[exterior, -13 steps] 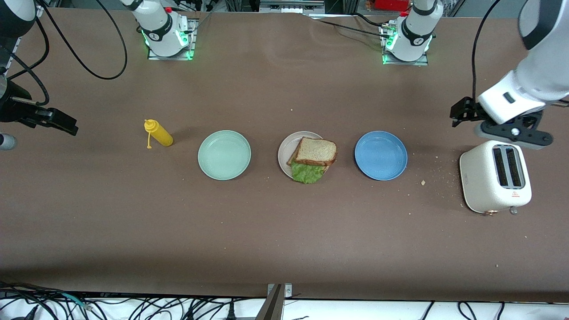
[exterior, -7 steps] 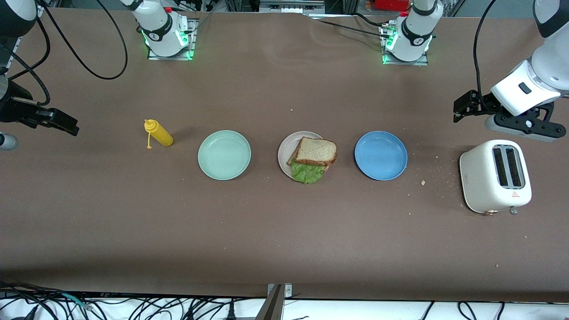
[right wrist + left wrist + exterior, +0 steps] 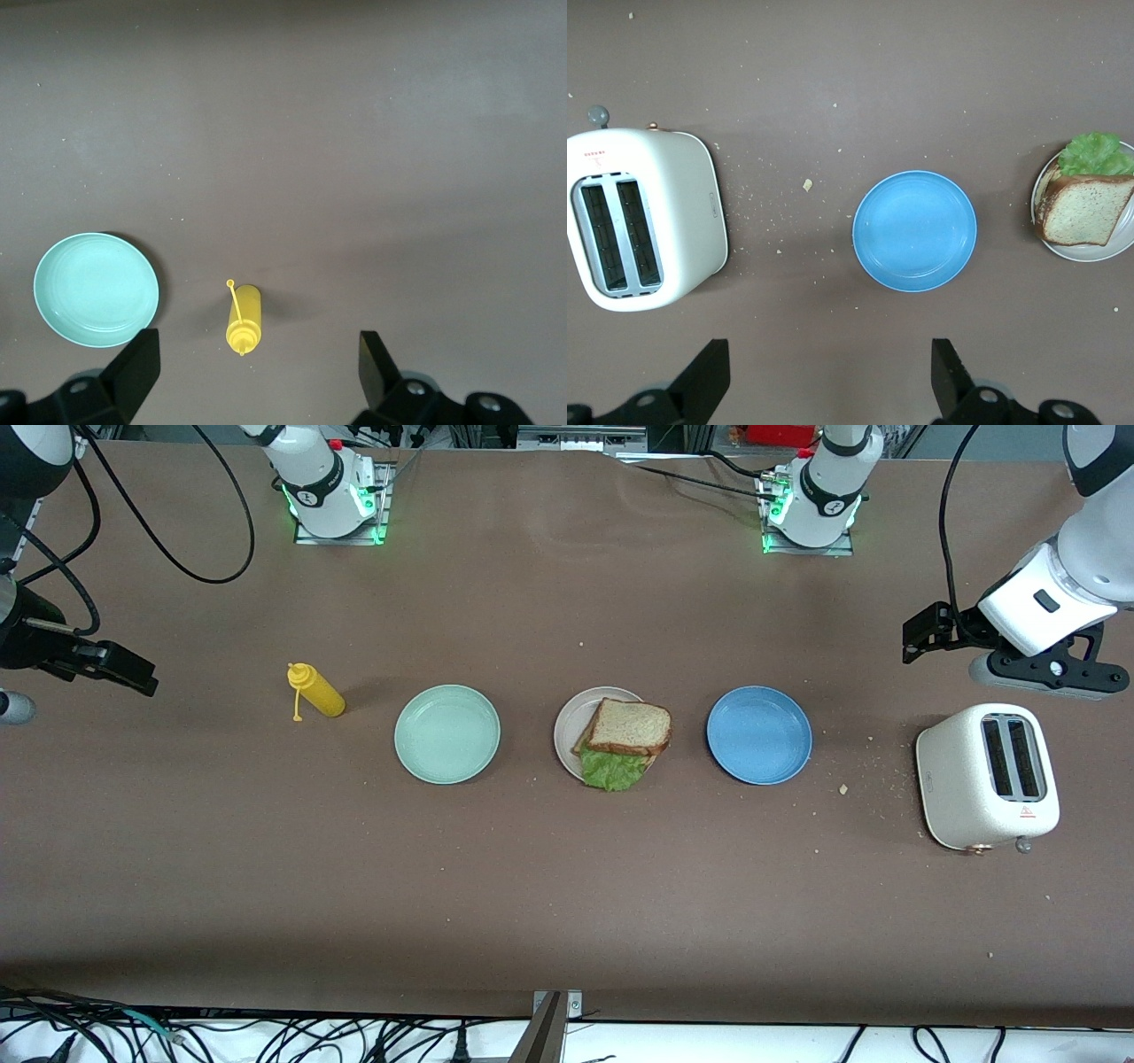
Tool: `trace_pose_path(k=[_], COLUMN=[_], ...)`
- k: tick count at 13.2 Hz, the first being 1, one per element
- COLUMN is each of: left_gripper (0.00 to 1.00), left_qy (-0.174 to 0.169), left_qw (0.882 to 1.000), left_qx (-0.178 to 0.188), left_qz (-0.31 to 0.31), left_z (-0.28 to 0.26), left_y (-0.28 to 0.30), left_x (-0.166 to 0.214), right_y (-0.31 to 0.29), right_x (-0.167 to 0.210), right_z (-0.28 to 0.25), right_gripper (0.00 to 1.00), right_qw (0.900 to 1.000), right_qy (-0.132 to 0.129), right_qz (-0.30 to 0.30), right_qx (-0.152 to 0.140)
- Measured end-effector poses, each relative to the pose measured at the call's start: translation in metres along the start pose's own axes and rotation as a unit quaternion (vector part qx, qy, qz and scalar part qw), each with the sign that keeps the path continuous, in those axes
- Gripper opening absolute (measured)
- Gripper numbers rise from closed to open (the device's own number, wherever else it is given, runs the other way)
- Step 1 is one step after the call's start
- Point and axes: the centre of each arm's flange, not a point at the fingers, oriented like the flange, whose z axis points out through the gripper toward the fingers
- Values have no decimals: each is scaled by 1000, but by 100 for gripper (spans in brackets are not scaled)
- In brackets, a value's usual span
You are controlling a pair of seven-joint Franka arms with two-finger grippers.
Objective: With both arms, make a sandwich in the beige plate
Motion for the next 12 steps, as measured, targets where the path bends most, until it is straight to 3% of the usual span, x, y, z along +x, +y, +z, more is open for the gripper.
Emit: trace_pose_path(k=[4,12], left_gripper=[100,100], left_qy=[-2,0], left_qw=[1000,1000], left_qx=[-1,-1], left_qz=[-9,2], left_z=[0,-3], left_y=[-21,-9], left_x=[-2,-3], right_y=[0,-2], right_x=[0,2], right_z=[0,-2], right_gripper=[100,100], right_qw=[1000,1000], right_qy=[0,9], right_qz=[0,0], right_qx=[0,5])
